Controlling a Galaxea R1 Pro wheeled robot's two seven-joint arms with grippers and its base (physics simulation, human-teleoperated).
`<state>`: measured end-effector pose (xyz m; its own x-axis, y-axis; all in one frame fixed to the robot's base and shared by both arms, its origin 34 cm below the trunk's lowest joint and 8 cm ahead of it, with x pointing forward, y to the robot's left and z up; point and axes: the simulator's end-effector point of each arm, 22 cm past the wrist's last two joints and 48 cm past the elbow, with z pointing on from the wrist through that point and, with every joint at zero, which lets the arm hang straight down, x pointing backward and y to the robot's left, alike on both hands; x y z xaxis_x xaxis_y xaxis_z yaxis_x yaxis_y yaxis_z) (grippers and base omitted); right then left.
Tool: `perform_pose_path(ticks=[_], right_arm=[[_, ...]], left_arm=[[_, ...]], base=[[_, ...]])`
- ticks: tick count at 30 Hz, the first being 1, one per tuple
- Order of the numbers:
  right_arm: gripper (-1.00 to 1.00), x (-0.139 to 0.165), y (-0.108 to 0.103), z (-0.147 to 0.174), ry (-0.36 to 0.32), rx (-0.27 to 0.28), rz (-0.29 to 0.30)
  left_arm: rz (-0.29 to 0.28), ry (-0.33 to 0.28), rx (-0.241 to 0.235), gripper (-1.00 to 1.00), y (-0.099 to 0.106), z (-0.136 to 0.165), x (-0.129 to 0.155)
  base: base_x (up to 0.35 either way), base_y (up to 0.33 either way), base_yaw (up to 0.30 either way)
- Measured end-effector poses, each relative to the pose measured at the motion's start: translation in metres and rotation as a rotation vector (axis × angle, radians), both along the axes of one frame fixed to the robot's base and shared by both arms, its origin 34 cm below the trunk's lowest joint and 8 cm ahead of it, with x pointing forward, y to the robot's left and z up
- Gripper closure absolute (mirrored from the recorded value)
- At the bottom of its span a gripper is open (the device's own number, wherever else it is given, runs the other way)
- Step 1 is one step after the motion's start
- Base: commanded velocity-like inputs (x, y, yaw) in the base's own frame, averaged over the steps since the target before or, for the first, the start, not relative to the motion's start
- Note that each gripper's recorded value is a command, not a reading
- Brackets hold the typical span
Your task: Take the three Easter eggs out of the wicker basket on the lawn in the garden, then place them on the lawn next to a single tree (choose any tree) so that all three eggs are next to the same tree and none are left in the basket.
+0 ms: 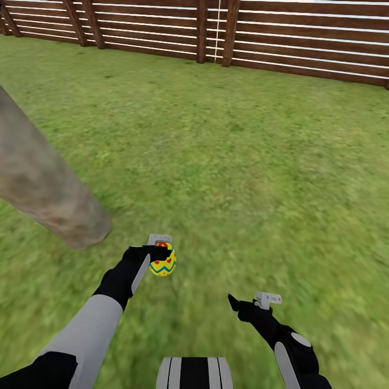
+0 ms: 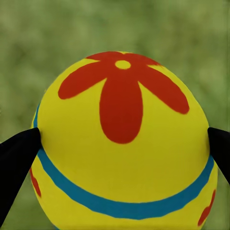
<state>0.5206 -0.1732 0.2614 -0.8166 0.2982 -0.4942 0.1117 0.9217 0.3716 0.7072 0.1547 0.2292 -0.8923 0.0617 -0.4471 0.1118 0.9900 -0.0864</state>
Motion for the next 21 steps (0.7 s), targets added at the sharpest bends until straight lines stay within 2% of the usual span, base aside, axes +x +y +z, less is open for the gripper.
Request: perform_pose_path(ticks=[8,21], right_arm=[[-1.00,0.0000,0.0000,-0.0001,0.000,0.000,0.000],[-1.00,-0.0027,0.0006,-0.0056,0.011,0.001,0.001]], left_arm=[[0.000,0.000,-0.001,1.00,-0.0002,-0.0003,-0.0004],[0.000,0.013,-0.001,1.00,-0.0004,-0.0082,-0.0037]], base=[[0.118,0.000,0.000],[0.007,0.000,0.000]])
